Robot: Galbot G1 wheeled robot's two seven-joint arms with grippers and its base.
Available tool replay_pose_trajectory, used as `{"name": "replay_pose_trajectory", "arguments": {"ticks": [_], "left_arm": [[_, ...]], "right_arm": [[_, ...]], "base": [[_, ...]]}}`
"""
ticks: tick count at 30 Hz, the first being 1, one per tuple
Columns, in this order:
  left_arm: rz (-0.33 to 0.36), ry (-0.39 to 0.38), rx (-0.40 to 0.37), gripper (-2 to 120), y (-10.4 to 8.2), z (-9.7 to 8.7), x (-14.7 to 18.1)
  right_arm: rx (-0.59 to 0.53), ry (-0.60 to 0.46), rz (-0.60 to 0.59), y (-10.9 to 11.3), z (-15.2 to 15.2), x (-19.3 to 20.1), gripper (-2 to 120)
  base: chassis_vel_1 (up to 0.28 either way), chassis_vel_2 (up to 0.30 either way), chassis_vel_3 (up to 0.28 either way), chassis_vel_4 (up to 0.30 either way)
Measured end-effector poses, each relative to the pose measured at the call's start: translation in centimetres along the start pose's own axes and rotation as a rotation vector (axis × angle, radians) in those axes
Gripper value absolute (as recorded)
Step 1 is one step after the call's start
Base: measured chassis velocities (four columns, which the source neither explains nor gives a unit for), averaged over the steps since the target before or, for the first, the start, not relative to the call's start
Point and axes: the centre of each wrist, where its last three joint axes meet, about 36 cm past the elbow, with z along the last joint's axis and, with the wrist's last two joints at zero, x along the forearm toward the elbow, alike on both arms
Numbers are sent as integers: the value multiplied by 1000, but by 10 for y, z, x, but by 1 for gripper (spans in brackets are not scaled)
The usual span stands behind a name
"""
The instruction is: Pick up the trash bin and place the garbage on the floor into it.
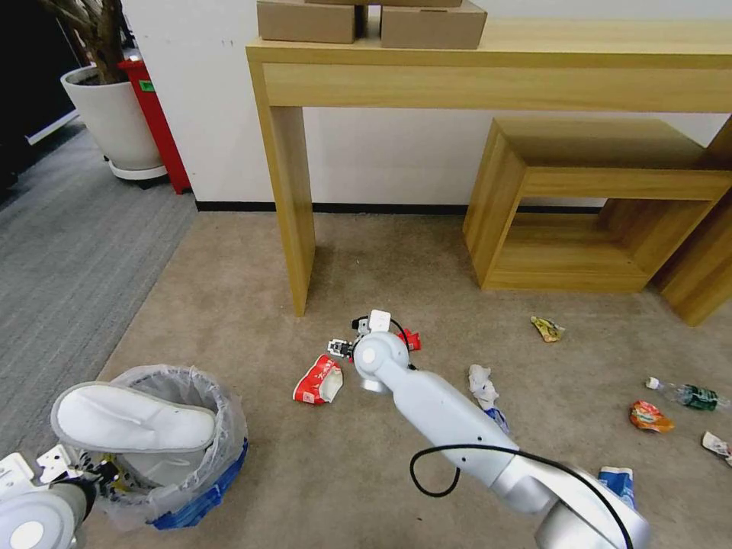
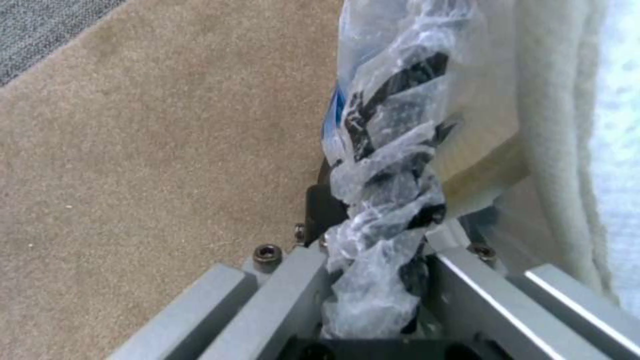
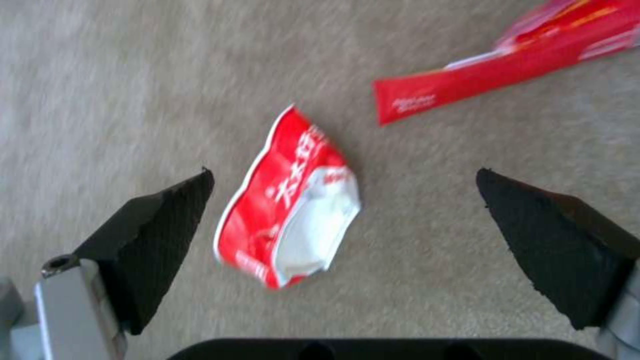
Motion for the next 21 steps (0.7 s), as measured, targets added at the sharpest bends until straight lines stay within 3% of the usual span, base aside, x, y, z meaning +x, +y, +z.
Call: {"name": "replay_pose_trajectory", "arguments": {"ticks": [13,21], "left_arm": [[-4,6,-1,0,-3,5,-5],[1,5,-6,0,-3,6,-3]], "right_arm": [[80,52,0,16,14,-26,100],[119,-2,-21,12,22,-41,100]], "base": [[0,0,0,0],[0,0,0,0]]}}
